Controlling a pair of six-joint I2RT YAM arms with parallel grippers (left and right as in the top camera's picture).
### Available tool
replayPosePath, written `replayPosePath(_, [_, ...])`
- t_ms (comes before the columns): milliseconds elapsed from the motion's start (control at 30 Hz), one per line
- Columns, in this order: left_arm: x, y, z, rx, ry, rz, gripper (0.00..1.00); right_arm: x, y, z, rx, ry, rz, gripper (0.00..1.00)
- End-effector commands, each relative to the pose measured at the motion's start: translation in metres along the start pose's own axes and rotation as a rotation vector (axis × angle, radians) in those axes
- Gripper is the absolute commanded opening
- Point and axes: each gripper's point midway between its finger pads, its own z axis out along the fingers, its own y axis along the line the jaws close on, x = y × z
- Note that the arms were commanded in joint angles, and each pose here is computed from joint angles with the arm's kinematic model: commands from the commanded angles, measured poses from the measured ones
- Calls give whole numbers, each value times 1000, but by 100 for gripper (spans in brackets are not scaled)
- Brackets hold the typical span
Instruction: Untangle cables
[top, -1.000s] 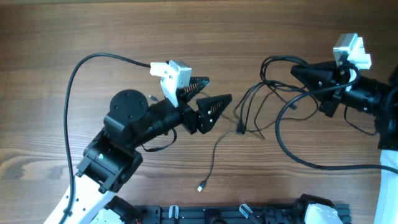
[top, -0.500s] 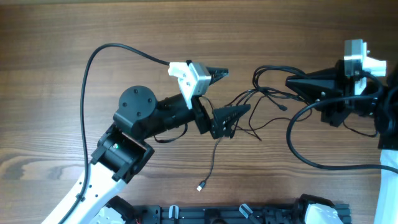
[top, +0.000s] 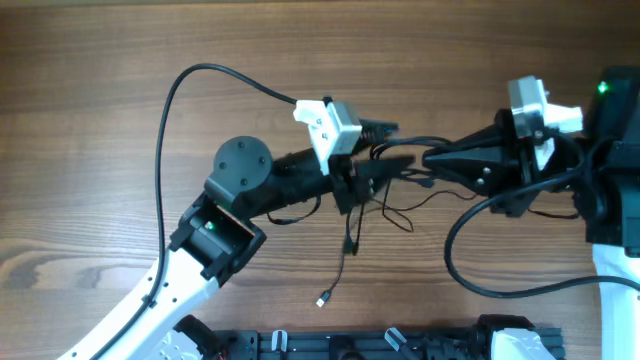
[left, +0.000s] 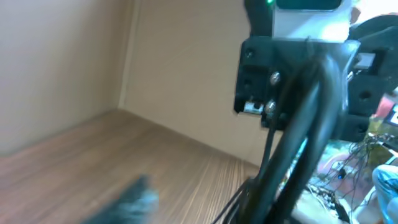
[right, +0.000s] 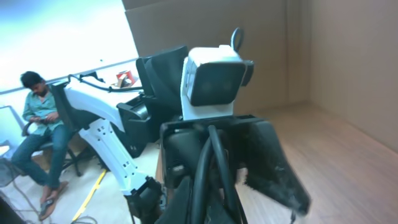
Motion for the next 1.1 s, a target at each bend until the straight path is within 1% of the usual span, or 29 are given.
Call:
replayPosePath(0, [-6, -5, 0, 22, -14, 24, 4, 6, -12, 2, 74, 43, 45, 4])
replayPosePath(100, [-6, -5, 0, 21, -14, -5, 4, 21, -41, -4, 255, 115, 134, 4])
replayPosePath(167, [-6, -4, 0, 13, -17, -5, 4, 23, -45, -6, 280, 125, 133, 5])
replayPosePath(200, [-6, -3, 0, 9, -17, -6, 4, 26, -51, -8, 319, 141, 136, 11])
replayPosePath(233, [-6, -2, 0, 6, -17, -7, 4, 32, -65, -14, 412, 169, 173, 24])
replayPosePath(267, [-6, -1, 0, 1, -16, -9, 4, 39, -79, -23, 518, 191, 227, 45])
replayPosePath(333, [-3, 7, 0, -44, -9, -22, 4, 51, -103, -43, 716, 216, 332, 68])
replayPosePath(367, [-2, 16, -1, -95, -13, -32, 4, 54, -107, -48, 758, 216, 366, 78])
replayPosePath(400, [-4, 23, -2, -134, -25, -61, 4, 54, -107, -48, 760, 216, 371, 81])
replayPosePath(500, [-7, 32, -3, -190, -46, -87, 4, 56, -105, -47, 748, 220, 382, 83])
replayPosePath(633, [-11, 47, -7, -275, -84, -144, 4, 51, -78, -26, 544, 219, 302, 83])
replayPosePath(700, [-13, 48, -8, -284, -94, -153, 4, 50, -74, -23, 514, 210, 309, 83])
replayPosePath(767, [-13, 41, -6, -239, -85, -149, 4, 52, -78, -27, 546, 222, 304, 81])
replayPosePath(800, [-13, 37, -5, -221, -82, -142, 4, 55, -85, -31, 592, 238, 299, 80])
replayPosePath(867, [-16, 30, -6, -193, -81, -107, 4, 64, -103, -49, 742, 290, 290, 80])
replayPosePath(933, [-21, 27, -9, -187, -96, -99, 4, 67, -111, -58, 811, 315, 284, 80])
replayPosePath(1033, [-28, 20, -13, -172, -112, -93, 4, 62, -117, -62, 842, 305, 261, 80])
replayPosePath(1067, [-29, 11, -12, -125, -106, -86, 4, 56, -118, -59, 833, 275, 261, 80])
